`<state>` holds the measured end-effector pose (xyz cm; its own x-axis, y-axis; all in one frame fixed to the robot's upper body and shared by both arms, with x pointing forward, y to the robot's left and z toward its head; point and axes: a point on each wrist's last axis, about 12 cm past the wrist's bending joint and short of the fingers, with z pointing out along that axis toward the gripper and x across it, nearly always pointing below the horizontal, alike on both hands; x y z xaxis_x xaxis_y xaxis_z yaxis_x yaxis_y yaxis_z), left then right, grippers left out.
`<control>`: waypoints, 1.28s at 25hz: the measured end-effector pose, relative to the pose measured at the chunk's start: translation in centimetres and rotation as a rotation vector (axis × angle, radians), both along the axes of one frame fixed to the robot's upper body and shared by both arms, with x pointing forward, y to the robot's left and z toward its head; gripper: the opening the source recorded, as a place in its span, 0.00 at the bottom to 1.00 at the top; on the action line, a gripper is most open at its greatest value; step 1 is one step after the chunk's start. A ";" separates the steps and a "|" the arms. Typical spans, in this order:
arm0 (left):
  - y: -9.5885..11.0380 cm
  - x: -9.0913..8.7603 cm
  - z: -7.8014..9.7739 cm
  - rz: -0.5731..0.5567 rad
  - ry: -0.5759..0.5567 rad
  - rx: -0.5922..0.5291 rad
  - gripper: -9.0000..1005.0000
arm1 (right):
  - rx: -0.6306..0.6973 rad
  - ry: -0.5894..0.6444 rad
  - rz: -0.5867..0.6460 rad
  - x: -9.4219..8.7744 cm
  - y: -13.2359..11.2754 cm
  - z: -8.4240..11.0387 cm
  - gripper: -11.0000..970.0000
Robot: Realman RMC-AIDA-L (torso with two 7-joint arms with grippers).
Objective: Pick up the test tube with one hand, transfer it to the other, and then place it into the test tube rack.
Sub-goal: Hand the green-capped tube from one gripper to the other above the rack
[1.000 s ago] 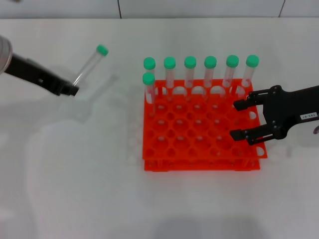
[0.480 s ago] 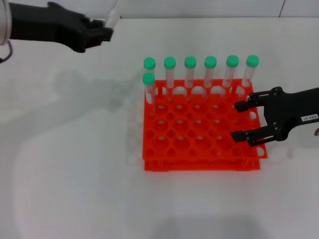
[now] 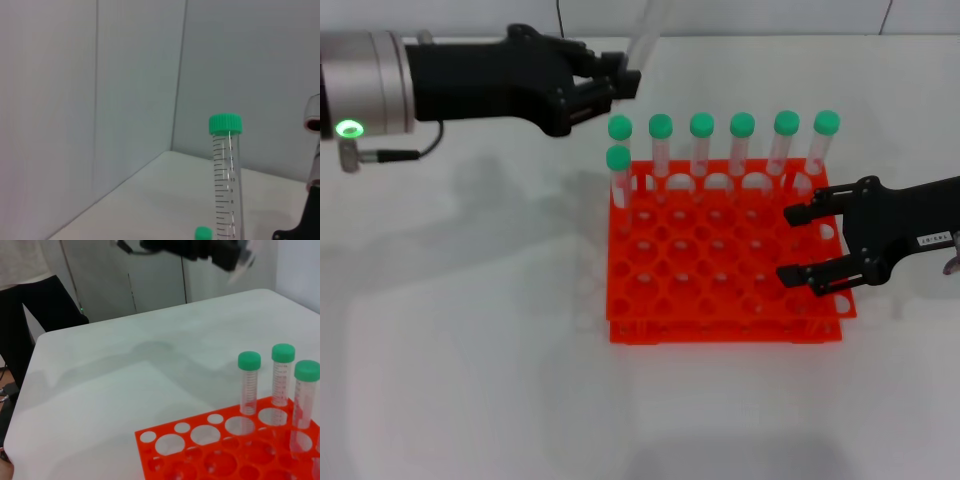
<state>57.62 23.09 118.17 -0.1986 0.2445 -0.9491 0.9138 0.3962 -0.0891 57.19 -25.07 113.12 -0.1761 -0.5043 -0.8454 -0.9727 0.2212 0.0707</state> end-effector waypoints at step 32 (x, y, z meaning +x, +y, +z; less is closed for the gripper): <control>-2.6 2.8 -4.2 -0.148 0.166 0.087 0.23 | 0.062 -0.060 -0.016 0.6 0.0 1.4 0.82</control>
